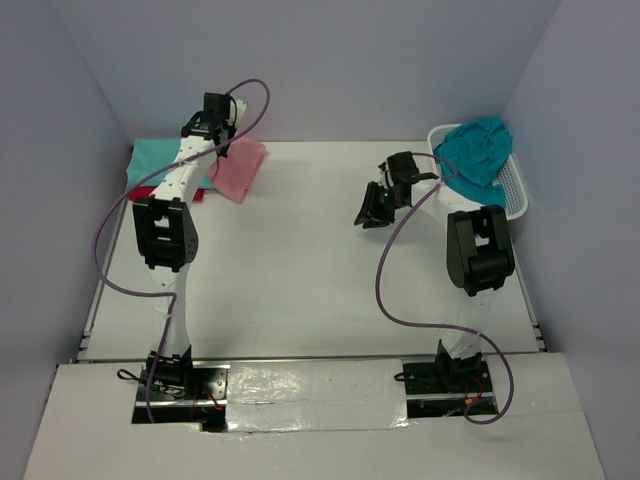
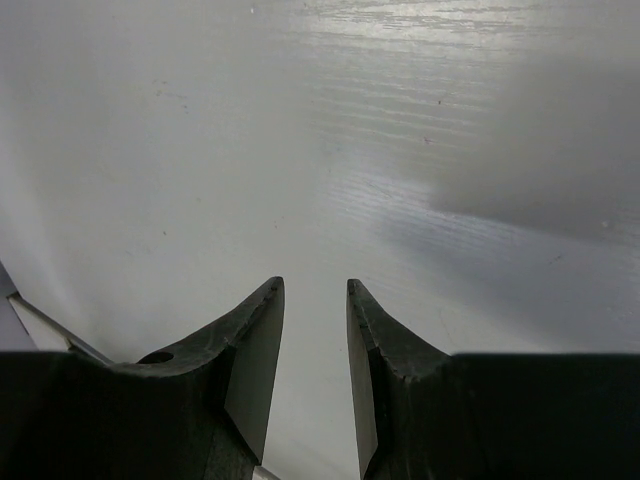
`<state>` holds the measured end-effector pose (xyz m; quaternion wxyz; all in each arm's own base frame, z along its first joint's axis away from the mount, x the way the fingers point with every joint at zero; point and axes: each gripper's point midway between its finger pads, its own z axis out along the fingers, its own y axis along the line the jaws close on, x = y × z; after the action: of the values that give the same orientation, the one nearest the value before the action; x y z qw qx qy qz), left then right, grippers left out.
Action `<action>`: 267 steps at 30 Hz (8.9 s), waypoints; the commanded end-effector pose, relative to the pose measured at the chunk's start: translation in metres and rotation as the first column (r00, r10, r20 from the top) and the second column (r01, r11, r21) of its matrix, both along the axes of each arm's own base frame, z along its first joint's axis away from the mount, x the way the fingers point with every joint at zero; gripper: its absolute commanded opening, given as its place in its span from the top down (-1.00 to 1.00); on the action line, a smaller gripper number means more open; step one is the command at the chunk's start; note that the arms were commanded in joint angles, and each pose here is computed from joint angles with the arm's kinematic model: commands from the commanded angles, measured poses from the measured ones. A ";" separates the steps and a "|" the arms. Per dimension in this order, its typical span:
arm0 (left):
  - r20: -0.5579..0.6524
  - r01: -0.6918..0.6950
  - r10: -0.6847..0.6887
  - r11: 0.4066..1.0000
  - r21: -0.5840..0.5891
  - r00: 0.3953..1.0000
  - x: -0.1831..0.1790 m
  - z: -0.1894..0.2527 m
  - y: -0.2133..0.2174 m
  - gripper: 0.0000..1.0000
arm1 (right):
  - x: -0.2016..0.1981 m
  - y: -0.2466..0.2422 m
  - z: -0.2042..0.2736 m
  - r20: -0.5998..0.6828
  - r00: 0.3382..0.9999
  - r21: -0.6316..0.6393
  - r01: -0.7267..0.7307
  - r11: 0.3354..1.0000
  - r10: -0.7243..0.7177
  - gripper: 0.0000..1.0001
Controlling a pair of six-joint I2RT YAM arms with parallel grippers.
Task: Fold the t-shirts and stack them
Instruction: Put the neatly folded tshirt into the corner of the board with the left arm, then grab crumpled tshirt from bin with the right arm, then move the tshirt to the center of the board, then flatten out the tshirt
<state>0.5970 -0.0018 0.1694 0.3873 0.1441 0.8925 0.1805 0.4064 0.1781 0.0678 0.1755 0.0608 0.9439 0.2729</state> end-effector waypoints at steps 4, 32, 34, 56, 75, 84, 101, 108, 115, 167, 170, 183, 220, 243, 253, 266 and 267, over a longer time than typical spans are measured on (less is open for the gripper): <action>0.180 -0.106 0.086 0.988 0.108 0.980 0.015 0.062 0.039 1.00 | -0.003 -0.007 0.008 0.023 1.000 -0.037 -0.008 0.999 0.009 0.22; 0.021 -0.127 0.141 0.937 -0.326 0.990 -0.013 0.000 0.170 0.82 | 0.003 -0.005 0.006 0.004 0.999 -0.049 -0.045 0.998 0.045 0.22; 0.003 -0.140 0.149 0.937 -0.319 0.989 -0.012 -0.009 0.172 0.01 | 0.002 -0.005 0.005 -0.001 0.999 -0.050 -0.047 0.998 0.047 0.21; 0.248 0.030 0.055 0.944 -0.327 0.967 -0.012 0.114 0.100 -0.98 | 0.017 -0.007 0.047 0.075 0.995 -0.043 -0.063 0.997 0.066 0.16; -0.188 0.257 -0.318 0.922 -0.289 0.929 -0.065 -0.023 -0.106 -0.88 | 0.160 -0.315 0.063 0.276 0.786 -0.369 0.618 0.695 -0.553 -0.50; -0.249 0.236 -0.304 0.935 -0.266 0.920 -0.076 -0.036 -0.100 -0.88 | 0.151 -0.329 -0.041 0.122 0.823 -0.493 0.535 0.686 -0.554 -0.52; -0.241 0.198 -0.238 0.964 -0.178 0.941 -0.077 -0.016 -0.082 -0.88 | 0.146 -0.325 0.052 0.294 0.835 -0.532 0.547 0.646 -0.464 1.00; -0.193 0.213 -0.249 0.959 -0.187 0.949 -0.082 0.012 -0.083 -0.88 | 0.138 -0.321 0.243 0.637 0.646 -0.345 0.727 0.593 -0.421 1.00; -0.115 0.224 -0.248 0.956 -0.191 0.962 -0.102 0.053 -0.080 -0.89 | 0.052 -0.263 0.430 0.888 0.372 -0.125 0.762 0.636 -0.271 1.00; -0.601 0.720 -0.679 0.654 -0.234 0.422 -0.406 -0.126 -0.155 -0.83 | -0.104 -0.013 -0.042 -0.109 0.992 -0.422 -0.098 0.902 0.057 -0.59; -0.627 0.714 -0.647 0.671 -0.200 0.434 -0.409 -0.139 -0.148 -0.74 | -0.119 -0.011 -0.060 -0.160 0.985 -0.412 -0.129 0.902 0.067 -0.45; -0.364 0.317 -0.416 0.899 -0.303 0.833 -0.249 -0.055 -0.070 1.00 | -0.108 -0.046 -0.029 -0.023 0.996 -0.332 0.078 0.940 -0.091 1.00; -0.155 0.501 -0.675 0.663 -0.556 0.722 -0.262 0.034 -0.163 1.00 | -0.120 -0.121 0.083 0.196 0.959 -0.095 0.226 0.970 -0.204 1.00; -0.054 0.328 -0.390 0.834 -0.445 0.919 -0.168 0.049 -0.071 -0.52 | -0.145 -0.020 0.083 0.130 0.992 0.067 -0.011 0.998 0.002 1.00; -0.131 0.318 -0.380 0.884 -0.343 0.916 -0.221 0.026 -0.051 -0.50 | -0.101 -0.159 0.034 0.043 0.943 -0.361 0.323 0.875 -0.331 -0.80; -0.280 -0.156 -0.082 0.668 -0.728 0.957 -0.291 0.029 0.011 -0.44 | -0.235 0.136 0.030 0.158 0.829 -0.447 -0.424 0.788 0.536 -0.81; -0.277 -0.173 -0.060 0.651 -0.739 0.959 -0.293 0.029 0.019 -0.43 | -0.236 0.153 0.018 0.127 0.811 -0.471 -0.458 0.754 0.571 -0.71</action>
<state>0.3180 0.0263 0.1889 0.2966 0.0413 0.9463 -0.1220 0.1708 0.3032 0.1092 0.2300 -0.2341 0.9320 0.1539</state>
